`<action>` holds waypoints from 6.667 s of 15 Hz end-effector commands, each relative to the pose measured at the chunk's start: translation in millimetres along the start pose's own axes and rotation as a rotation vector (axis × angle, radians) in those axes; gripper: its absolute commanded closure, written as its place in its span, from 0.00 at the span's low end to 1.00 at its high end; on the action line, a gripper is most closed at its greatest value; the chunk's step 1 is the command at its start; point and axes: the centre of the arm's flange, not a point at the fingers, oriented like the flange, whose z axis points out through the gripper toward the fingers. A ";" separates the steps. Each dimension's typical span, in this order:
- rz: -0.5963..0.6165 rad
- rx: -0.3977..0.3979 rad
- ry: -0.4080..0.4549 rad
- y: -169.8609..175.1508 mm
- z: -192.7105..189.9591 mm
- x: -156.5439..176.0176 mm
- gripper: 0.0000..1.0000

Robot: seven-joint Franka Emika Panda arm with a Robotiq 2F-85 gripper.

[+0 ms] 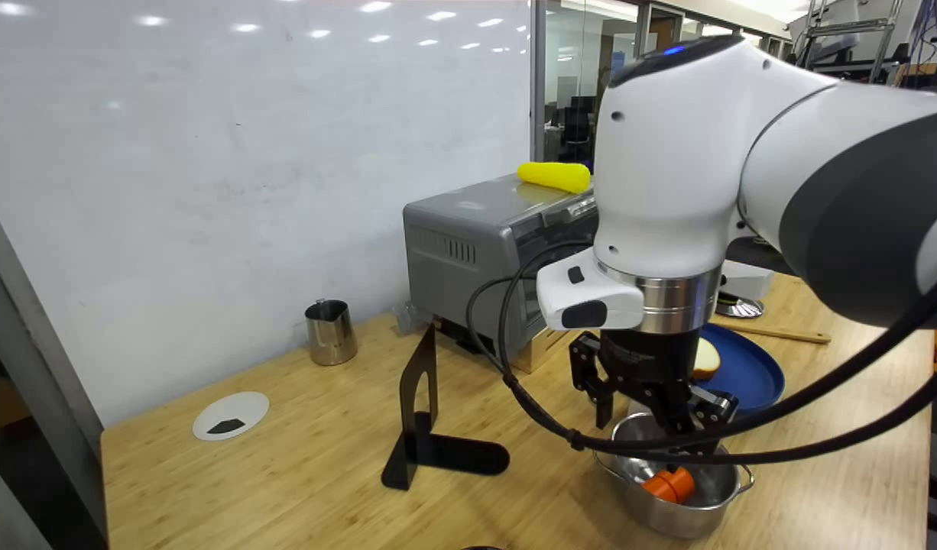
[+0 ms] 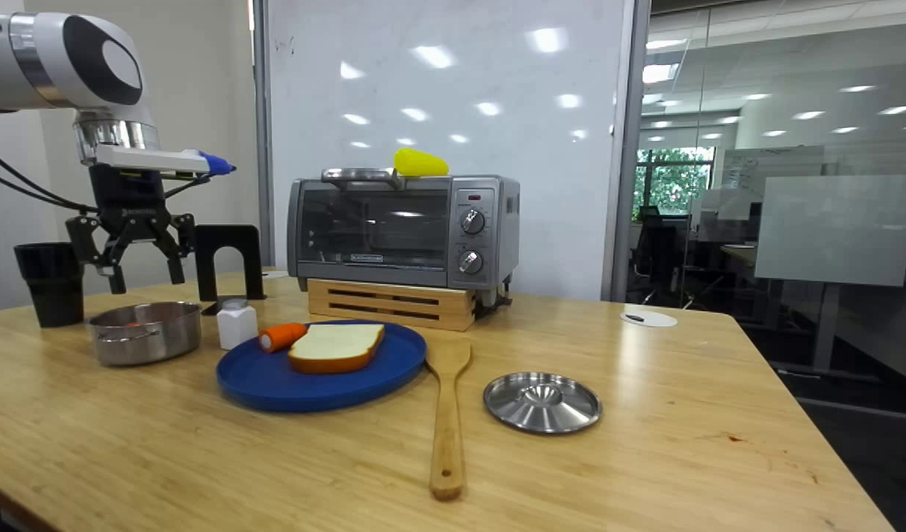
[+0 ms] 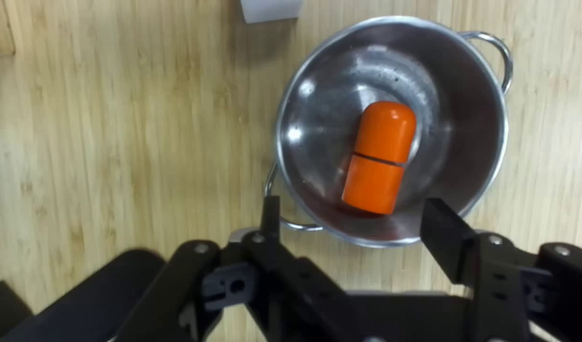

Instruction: Take the lid off the pot, put it on the table, take half a carrot from the plate, put it in the pot then cover the pot with the lid

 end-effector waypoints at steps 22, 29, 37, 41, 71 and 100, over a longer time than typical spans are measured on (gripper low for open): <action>0.869 -0.155 0.056 2.9 -67.9 -282.0 0.31; 1.303 -0.186 0.091 -20.8 -44.1 -420.0 0.33; 1.211 -0.228 0.100 -1.8 -42.7 -335.3 0.00; 0.948 -0.206 0.099 1.8 -44.6 -206.0 0.00; 1.363 -0.281 0.134 -26.5 -45.4 -336.4 0.00; 2.196 -0.119 0.204 -3.3 42.8 -533.4 0.00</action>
